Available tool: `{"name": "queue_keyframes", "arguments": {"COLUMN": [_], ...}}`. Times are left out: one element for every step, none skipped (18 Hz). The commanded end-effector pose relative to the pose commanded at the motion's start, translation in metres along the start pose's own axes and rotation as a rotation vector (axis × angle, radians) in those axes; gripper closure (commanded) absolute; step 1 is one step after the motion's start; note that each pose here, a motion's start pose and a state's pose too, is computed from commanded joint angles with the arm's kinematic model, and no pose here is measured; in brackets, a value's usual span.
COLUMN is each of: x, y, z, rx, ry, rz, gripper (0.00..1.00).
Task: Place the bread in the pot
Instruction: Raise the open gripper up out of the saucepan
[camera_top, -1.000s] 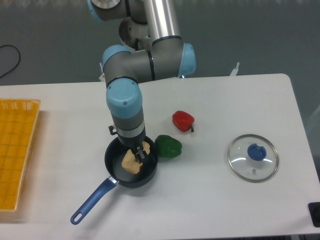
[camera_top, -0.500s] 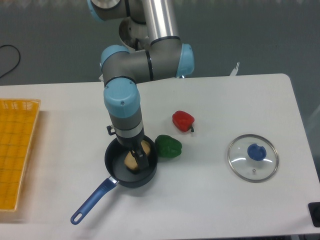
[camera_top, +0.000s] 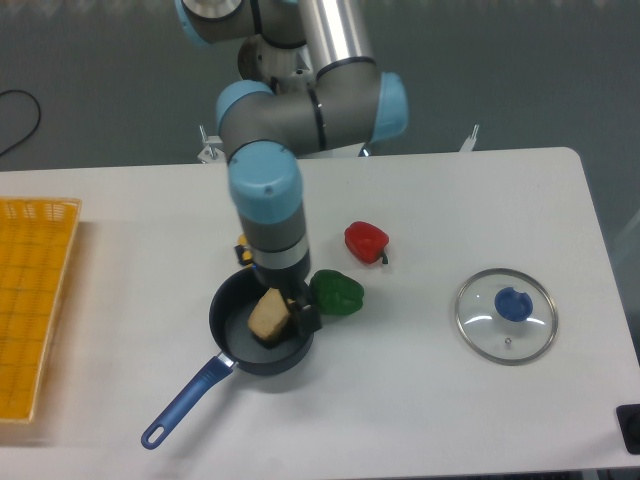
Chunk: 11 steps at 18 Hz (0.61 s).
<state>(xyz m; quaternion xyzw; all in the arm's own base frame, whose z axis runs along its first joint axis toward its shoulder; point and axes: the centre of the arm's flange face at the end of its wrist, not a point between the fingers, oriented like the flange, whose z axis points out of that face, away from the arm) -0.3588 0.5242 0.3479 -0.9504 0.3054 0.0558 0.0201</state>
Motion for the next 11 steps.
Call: {"name": "queue_keyframes", "arguments": {"x": [-0.004,-0.008,-0.011,-0.014,-0.017,-0.020,-0.022,-0.024,-0.027,-0.028,-0.029], "y": [0.012,0.023,0.033,0.044,0.055,0.067,0.077,0.087,0.096,0.101,0.106], "z": [-0.001,0.000,0.000,0.000,0.001,0.001,0.001,0.004,0.003,0.004,0.006], "rx": [-0.002,-0.006,-0.009,-0.013,-0.015,-0.017,-0.020,-0.021,-0.023,-0.024,-0.025], "ry": [-0.002,-0.002,-0.003,-0.003,-0.001,-0.001,-0.001,0.003,-0.002,-0.001,0.002], "rz": [0.003,0.008,0.016,0.024,0.033,0.042,0.048,0.053,0.055,0.063,0.066], "gripper": [0.00,0.00,0.00,0.00,0.00,0.00,0.00,0.00,0.00,0.00,0.00]}}
